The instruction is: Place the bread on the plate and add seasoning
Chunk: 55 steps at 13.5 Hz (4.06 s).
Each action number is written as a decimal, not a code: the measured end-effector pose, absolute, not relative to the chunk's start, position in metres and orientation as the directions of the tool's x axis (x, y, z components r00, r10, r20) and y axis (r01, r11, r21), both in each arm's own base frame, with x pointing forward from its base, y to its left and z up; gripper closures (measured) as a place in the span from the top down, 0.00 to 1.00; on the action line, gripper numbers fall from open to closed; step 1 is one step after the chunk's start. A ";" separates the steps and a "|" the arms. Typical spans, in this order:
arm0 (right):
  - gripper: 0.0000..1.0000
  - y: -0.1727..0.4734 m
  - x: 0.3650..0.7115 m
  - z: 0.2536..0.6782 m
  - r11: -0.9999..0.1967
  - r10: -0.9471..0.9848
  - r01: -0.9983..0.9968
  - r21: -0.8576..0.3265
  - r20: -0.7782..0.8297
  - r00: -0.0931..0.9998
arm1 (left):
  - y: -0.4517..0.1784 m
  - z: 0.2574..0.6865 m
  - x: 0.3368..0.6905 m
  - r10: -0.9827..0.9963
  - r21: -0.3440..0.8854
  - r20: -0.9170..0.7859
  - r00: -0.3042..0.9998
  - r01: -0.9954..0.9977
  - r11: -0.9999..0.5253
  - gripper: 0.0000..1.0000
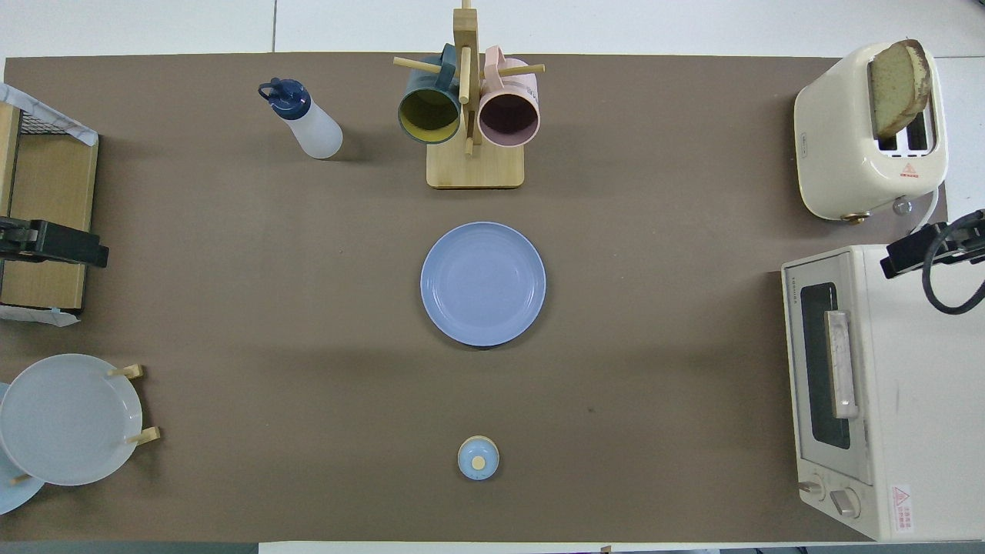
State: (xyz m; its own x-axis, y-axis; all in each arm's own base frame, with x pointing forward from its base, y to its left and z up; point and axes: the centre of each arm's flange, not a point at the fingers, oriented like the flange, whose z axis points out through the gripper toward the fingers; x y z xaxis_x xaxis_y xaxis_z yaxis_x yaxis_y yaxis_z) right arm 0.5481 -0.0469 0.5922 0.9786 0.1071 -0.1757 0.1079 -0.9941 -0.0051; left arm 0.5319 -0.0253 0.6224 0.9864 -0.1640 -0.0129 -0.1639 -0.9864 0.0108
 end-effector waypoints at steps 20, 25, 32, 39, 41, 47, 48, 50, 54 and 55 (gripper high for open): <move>1.00 -0.081 0.607 0.583 -0.994 0.084 0.057 0.093 0.316 0.945 | -0.063 0.581 0.536 -0.182 -0.005 0.184 0.966 -0.185 -0.983 1.00; 1.00 -0.106 0.629 0.529 -0.983 0.153 0.102 0.152 0.384 0.910 | -0.114 0.508 0.515 -0.190 0.009 0.349 0.918 -0.206 -0.979 1.00; 0.96 -0.134 0.671 0.482 -0.989 0.123 0.068 0.133 0.469 0.875 | -0.134 0.365 0.512 -0.170 0.021 0.599 0.782 -0.228 -0.973 1.00; 0.22 -0.136 0.673 0.483 -0.992 0.104 0.055 0.115 0.480 0.871 | -0.173 0.284 0.540 -0.071 0.078 0.715 0.695 -0.181 -0.980 1.00; 0.11 -0.136 0.674 0.485 -0.990 0.122 0.070 0.124 0.480 0.869 | -0.169 0.279 0.555 -0.092 0.034 0.725 0.682 -0.169 -0.985 1.00; 0.08 -0.108 0.671 0.548 -0.989 0.151 0.147 0.034 0.287 0.946 | -0.184 0.283 0.577 -0.112 -0.031 0.764 0.635 -0.137 -0.990 1.00; 0.07 -0.088 0.665 0.560 -0.994 0.106 0.110 -0.004 0.237 0.966 | -0.184 0.283 0.582 -0.114 -0.036 0.769 0.629 -0.136 -0.990 1.00; 0.07 -0.046 0.649 0.585 -0.998 0.008 0.018 -0.053 0.179 0.984 | -0.185 0.284 0.591 -0.118 -0.044 0.777 0.618 -0.134 -0.990 1.00; 0.07 0.061 0.628 0.616 -0.995 0.041 0.056 -0.086 0.168 0.985 | -0.192 0.278 0.605 -0.128 -0.055 0.788 0.603 -0.137 -0.989 1.00; 0.07 0.084 0.623 0.616 -0.992 0.071 0.086 -0.090 0.160 0.985 | -0.193 0.280 0.609 -0.125 -0.055 0.793 0.596 -0.135 -0.989 1.00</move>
